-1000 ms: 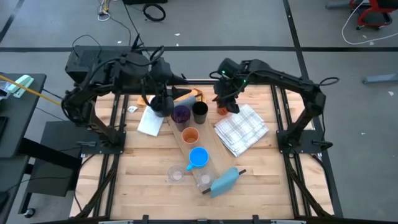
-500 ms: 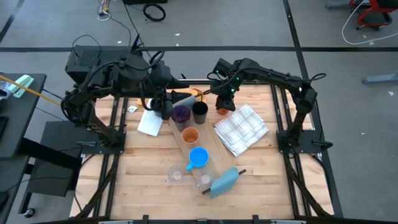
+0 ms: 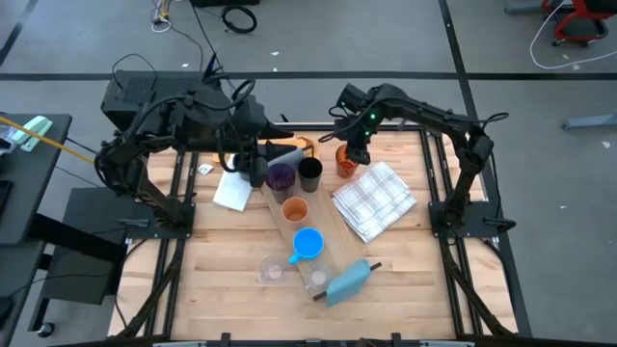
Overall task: Stack small to large cups/mugs on shelf
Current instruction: Put the dark orange cup on the shelf
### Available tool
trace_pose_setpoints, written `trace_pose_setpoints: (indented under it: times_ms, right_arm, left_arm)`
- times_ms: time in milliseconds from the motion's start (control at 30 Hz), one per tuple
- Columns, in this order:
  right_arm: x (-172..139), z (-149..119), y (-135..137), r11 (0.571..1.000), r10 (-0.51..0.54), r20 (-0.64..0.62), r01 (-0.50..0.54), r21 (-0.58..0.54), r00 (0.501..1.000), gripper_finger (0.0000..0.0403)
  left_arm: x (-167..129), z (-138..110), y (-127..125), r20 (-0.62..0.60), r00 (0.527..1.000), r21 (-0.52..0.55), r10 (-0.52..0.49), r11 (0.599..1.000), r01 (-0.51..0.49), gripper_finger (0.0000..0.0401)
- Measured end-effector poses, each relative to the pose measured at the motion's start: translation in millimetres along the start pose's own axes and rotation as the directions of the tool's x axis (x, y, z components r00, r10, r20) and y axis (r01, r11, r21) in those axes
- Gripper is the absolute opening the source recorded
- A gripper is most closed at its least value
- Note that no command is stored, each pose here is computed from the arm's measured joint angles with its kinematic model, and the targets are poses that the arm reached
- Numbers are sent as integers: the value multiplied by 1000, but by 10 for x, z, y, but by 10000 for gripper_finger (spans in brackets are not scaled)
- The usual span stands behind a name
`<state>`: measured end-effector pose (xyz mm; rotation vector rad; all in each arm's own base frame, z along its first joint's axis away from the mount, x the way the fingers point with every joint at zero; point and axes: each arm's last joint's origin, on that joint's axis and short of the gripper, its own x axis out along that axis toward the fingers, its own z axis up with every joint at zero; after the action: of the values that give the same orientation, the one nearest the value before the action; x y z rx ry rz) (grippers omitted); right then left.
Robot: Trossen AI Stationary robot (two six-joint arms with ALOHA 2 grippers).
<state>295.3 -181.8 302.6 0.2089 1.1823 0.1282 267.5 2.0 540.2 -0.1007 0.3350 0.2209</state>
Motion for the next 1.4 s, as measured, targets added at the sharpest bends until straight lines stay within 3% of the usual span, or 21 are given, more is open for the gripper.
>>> trace_pose_setpoints:
  times_ms: [167,333,667,833,1033,1200,1400]
  right_arm:
    - [137,-77,-14,999,-35,-69,36,13,997,102]
    - [466,-273,-6,999,-42,-197,47,21,980,102]
    - [691,-317,27,998,-66,-196,67,2,978,92]
    - [591,-226,14,991,-130,-165,126,-35,978,14]
    - [467,-215,42,986,-166,-210,162,-38,963,7]
    - [166,-156,171,976,-219,-143,213,-56,965,4]
    - [-299,-92,733,969,-236,-24,234,-79,971,4]
  left_arm:
    - [3,2,18,1,1000,-2,9,1000,-9,145]
    - [4,2,21,1,1000,10,11,1000,-11,147]
    - [4,2,25,2,1000,32,26,999,-26,148]
    - [4,1,31,3,999,49,45,998,-45,140]
    - [5,-9,50,-7,997,77,71,995,-71,139]
    - [14,-2,100,-6,996,71,91,993,-90,144]
    - [26,8,187,-4,993,65,122,991,-121,138]
